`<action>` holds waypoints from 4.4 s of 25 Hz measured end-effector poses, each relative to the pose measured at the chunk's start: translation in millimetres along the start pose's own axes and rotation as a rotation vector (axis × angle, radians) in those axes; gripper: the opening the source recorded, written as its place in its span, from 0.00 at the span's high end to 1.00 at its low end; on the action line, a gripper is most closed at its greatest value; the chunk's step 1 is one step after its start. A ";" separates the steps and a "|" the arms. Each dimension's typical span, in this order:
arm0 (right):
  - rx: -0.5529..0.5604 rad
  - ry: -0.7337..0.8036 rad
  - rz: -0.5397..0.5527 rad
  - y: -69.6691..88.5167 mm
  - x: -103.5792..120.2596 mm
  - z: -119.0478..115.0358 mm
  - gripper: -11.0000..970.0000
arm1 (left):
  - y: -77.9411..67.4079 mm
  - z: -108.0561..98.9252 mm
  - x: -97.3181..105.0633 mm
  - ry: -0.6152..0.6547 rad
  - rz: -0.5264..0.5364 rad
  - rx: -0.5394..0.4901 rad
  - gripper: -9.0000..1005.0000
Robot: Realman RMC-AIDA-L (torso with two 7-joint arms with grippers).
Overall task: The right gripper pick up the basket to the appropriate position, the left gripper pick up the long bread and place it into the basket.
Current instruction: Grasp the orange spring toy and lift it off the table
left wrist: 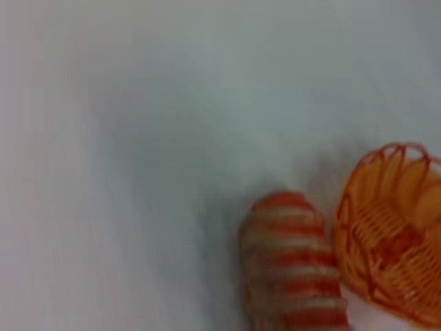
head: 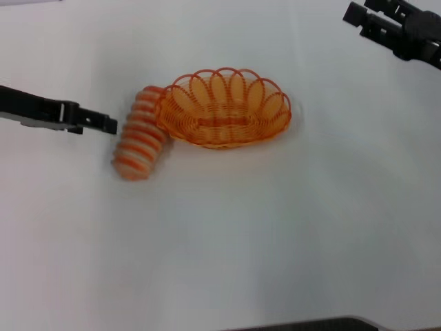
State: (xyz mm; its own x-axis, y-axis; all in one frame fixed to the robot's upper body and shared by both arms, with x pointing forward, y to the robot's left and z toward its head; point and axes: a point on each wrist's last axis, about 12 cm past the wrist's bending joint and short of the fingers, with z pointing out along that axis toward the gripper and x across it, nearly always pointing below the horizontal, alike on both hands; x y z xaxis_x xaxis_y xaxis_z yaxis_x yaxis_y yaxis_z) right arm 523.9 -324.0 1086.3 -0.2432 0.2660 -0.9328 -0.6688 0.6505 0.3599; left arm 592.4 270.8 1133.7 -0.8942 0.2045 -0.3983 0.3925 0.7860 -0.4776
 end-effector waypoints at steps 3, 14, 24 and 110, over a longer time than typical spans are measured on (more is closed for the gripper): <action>-0.012 0.002 -0.009 2.8 6.3 -3.2 0.16 | -11.2 9.9 -6.8 0.056 0.053 -0.033 0.19; -0.090 0.295 -0.066 11.8 44.0 -14.1 0.16 | -32.9 20.1 -17.8 0.080 0.163 -0.102 0.19; -0.136 0.428 -0.185 11.4 55.0 -31.0 0.16 | -35.9 20.3 -19.2 0.084 0.183 -0.093 0.19; -0.137 0.452 -0.168 7.4 48.4 -21.3 0.16 | -61.8 64.1 -16.8 0.168 0.296 -0.216 0.40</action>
State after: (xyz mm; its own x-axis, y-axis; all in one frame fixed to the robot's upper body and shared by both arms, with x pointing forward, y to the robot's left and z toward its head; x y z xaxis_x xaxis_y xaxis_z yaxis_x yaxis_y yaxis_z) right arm 492.2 -321.5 1043.4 -0.3841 -0.1887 -0.9038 -0.8037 0.5502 0.2267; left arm 596.9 181.4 1119.7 -0.7793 0.5187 -0.3517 0.5998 0.7800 -0.1784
